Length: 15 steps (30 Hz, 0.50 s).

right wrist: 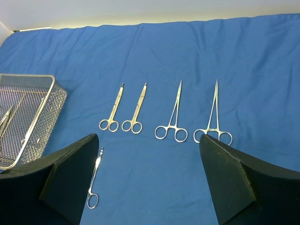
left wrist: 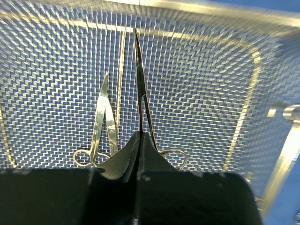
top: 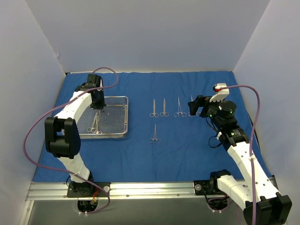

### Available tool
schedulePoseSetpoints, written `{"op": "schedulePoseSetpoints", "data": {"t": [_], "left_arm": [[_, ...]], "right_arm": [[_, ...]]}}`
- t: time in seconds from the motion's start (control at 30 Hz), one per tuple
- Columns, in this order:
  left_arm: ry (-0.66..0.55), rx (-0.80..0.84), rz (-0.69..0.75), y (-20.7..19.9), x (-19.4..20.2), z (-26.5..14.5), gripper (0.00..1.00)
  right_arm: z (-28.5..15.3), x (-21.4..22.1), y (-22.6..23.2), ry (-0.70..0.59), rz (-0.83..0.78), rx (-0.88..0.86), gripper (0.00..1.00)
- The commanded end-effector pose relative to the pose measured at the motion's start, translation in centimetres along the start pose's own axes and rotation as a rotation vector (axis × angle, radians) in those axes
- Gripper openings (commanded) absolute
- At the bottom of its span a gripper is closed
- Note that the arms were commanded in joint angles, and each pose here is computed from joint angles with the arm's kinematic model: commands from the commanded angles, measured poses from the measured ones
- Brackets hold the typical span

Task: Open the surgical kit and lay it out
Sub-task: Pick up the medical item from the container, then place the medical item in the surgical kit.

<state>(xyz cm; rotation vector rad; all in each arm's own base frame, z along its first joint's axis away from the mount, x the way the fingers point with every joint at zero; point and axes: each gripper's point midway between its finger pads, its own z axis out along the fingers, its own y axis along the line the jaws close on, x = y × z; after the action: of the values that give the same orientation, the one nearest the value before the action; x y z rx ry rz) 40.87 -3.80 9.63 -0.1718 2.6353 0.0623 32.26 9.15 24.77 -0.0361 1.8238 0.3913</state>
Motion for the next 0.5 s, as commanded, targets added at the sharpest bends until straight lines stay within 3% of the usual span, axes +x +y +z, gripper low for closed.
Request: {"op": "schedulePoseSetpoints", "data": {"t": [0.0, 0.2, 0.47], "left_arm": [[-0.091, 0.024, -0.04, -0.5, -2.8, -3.6, 0.02], [-0.109, 0.057, -0.038, -3.5, -2.3, -6.9, 0.02], [-0.082, 0.183, -0.01, -14.6, 2.8, -9.9, 0.02]], "right_arm": [[0.0, -1.3, 0.7, -0.035, -0.021, -0.027, 0.84], [-0.2, -1.6, 0.9, -0.04, -0.02, -0.032, 0.84], [-0.5, -2.2, 1.3, -0.058, -0.019, -0.045, 0.84]]}}
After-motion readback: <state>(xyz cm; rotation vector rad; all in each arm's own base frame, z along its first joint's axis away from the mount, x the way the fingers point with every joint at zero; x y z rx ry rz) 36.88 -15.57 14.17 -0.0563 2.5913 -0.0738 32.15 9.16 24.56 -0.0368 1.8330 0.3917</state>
